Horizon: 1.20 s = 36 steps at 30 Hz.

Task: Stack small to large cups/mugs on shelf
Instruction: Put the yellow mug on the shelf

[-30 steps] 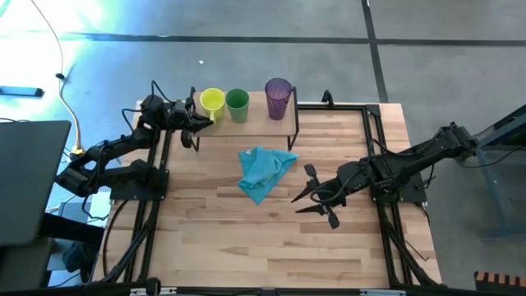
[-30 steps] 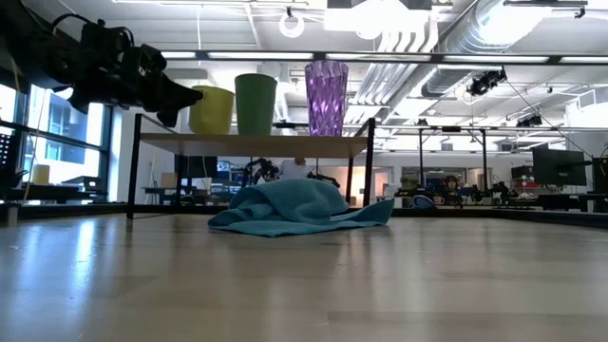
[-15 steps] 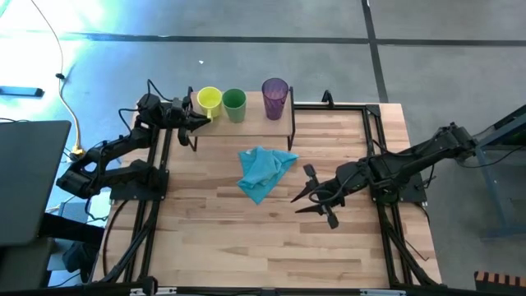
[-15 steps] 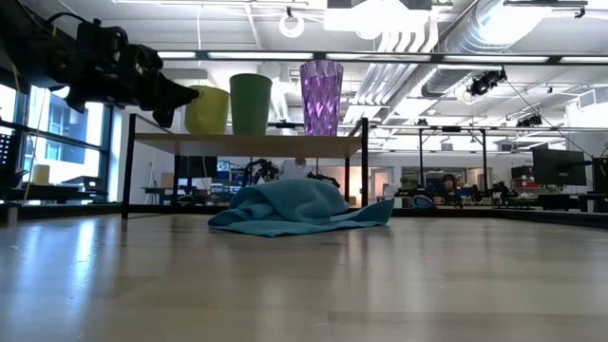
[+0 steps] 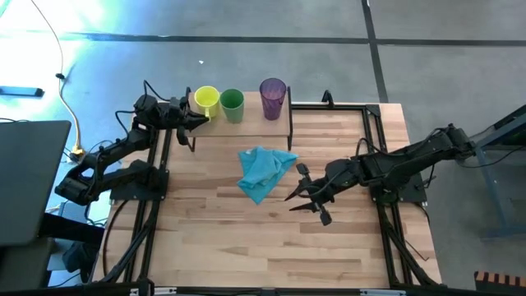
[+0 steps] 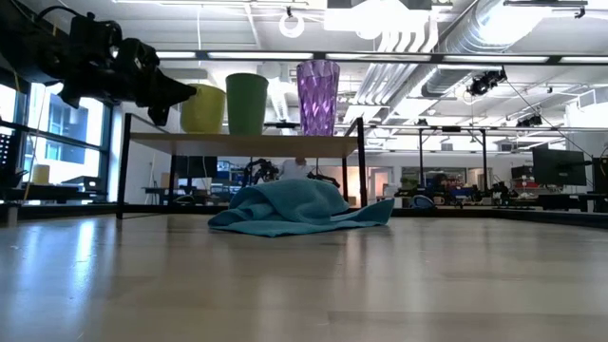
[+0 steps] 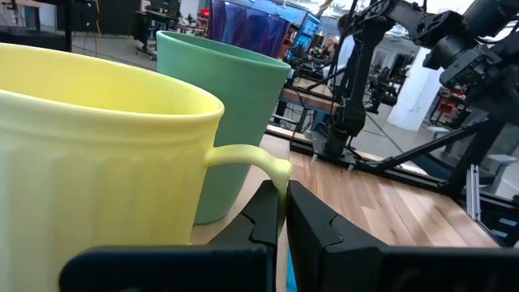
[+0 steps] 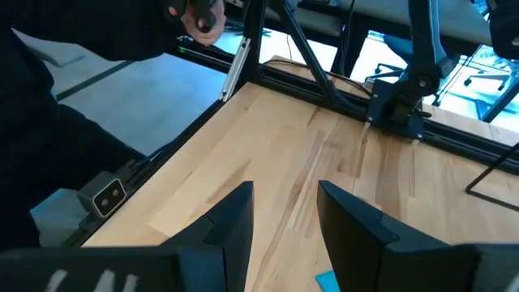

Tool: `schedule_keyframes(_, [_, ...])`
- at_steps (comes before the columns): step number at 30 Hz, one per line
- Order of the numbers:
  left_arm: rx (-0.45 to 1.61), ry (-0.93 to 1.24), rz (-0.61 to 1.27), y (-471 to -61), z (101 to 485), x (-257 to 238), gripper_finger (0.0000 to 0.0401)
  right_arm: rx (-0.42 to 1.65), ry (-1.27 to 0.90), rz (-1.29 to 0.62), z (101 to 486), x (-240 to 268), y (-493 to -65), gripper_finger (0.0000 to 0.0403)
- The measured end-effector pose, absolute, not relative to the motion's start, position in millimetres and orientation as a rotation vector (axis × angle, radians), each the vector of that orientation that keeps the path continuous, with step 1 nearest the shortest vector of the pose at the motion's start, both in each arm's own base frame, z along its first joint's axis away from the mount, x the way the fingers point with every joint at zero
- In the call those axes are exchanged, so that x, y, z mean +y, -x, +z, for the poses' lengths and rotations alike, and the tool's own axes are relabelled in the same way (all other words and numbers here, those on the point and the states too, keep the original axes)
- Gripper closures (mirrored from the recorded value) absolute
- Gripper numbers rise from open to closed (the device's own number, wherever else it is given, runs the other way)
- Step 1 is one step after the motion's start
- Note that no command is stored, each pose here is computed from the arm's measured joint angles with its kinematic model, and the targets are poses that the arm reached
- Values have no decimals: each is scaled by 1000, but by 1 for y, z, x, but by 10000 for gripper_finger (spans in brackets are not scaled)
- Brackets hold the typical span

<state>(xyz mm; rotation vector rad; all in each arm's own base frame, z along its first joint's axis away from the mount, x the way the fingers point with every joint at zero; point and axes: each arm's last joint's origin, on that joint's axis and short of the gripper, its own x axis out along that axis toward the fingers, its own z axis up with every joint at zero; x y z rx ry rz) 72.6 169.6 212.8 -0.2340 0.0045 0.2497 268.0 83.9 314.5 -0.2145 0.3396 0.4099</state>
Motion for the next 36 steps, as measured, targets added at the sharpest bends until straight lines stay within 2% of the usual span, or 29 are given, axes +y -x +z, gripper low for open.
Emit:
schedule_keyframes(14, [-26,188,263,-70,224,162,401,338,210,410,315,84,-267,275])
schedule_keyframes(36, [24,259,322,-69,216,161,401,339,186,447,315,89,-266,275])
